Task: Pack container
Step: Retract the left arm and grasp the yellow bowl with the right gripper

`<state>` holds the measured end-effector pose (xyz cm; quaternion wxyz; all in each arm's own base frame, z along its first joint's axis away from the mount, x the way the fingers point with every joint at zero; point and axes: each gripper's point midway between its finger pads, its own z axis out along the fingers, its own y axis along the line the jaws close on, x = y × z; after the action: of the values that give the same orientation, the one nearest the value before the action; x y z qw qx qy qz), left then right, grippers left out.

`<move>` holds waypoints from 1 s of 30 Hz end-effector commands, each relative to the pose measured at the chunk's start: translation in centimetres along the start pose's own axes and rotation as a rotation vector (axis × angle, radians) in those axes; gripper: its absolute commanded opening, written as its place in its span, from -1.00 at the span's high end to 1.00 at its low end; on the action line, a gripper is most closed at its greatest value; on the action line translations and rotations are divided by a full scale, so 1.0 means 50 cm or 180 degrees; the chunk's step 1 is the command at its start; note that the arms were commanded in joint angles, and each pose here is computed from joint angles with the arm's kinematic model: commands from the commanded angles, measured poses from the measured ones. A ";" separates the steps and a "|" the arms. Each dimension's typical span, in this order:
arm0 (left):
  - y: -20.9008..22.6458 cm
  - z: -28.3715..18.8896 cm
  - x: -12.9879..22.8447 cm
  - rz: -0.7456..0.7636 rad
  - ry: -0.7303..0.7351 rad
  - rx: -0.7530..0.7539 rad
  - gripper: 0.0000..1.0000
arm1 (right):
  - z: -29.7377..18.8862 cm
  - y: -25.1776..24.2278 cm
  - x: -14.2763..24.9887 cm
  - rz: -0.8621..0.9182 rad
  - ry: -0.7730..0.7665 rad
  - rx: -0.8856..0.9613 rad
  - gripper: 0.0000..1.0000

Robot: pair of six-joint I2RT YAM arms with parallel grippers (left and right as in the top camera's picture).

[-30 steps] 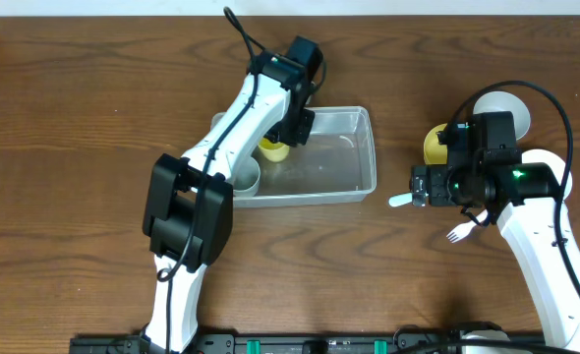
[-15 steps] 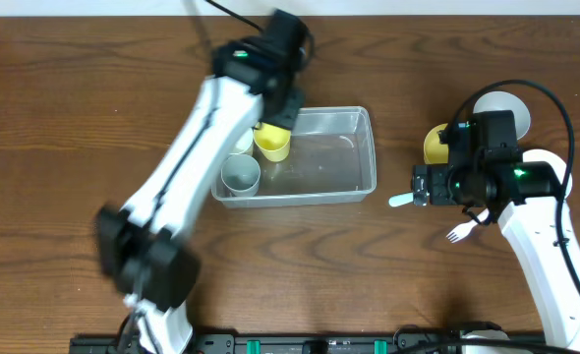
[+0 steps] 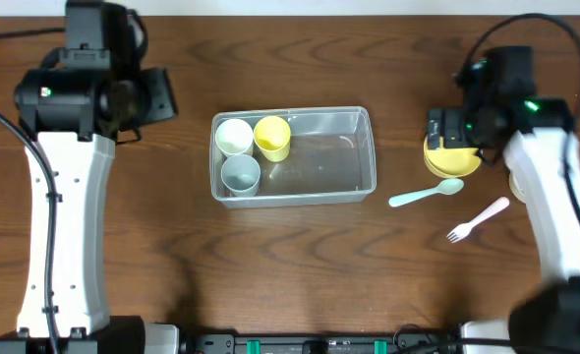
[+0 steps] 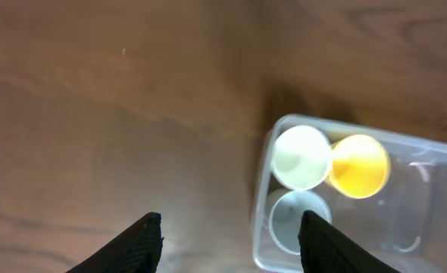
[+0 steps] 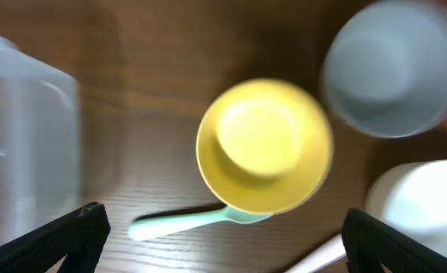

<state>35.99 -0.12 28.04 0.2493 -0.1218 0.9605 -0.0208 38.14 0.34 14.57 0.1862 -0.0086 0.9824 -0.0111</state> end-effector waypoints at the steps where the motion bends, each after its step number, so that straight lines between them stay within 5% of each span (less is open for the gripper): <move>1: -0.003 0.034 0.033 -0.0083 0.0234 0.0074 -0.18 | 0.080 -0.010 0.018 -0.0060 0.0302 0.0074 -0.98; 8: 0.002 0.097 0.082 -0.0080 0.0486 0.0051 -0.18 | 0.197 -0.007 0.053 -0.0066 0.0689 0.0068 -0.93; 16: 0.005 0.113 0.101 -0.0081 0.0581 0.0035 -0.17 | 0.239 -0.001 0.069 0.0153 0.0817 0.0068 -0.13; 21: 0.005 0.113 0.101 -0.0079 0.0581 0.0034 -0.17 | 0.241 0.012 0.058 0.0106 0.0746 0.0053 0.60; 30: 0.005 0.113 0.101 -0.0079 0.0581 0.0034 -0.18 | 0.242 0.037 0.044 0.0013 0.0653 0.0024 0.97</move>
<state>34.45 -0.84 20.88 0.1653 -0.1281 0.9772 -0.0365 40.33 0.89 2.45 0.0817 0.0016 0.9963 -0.0254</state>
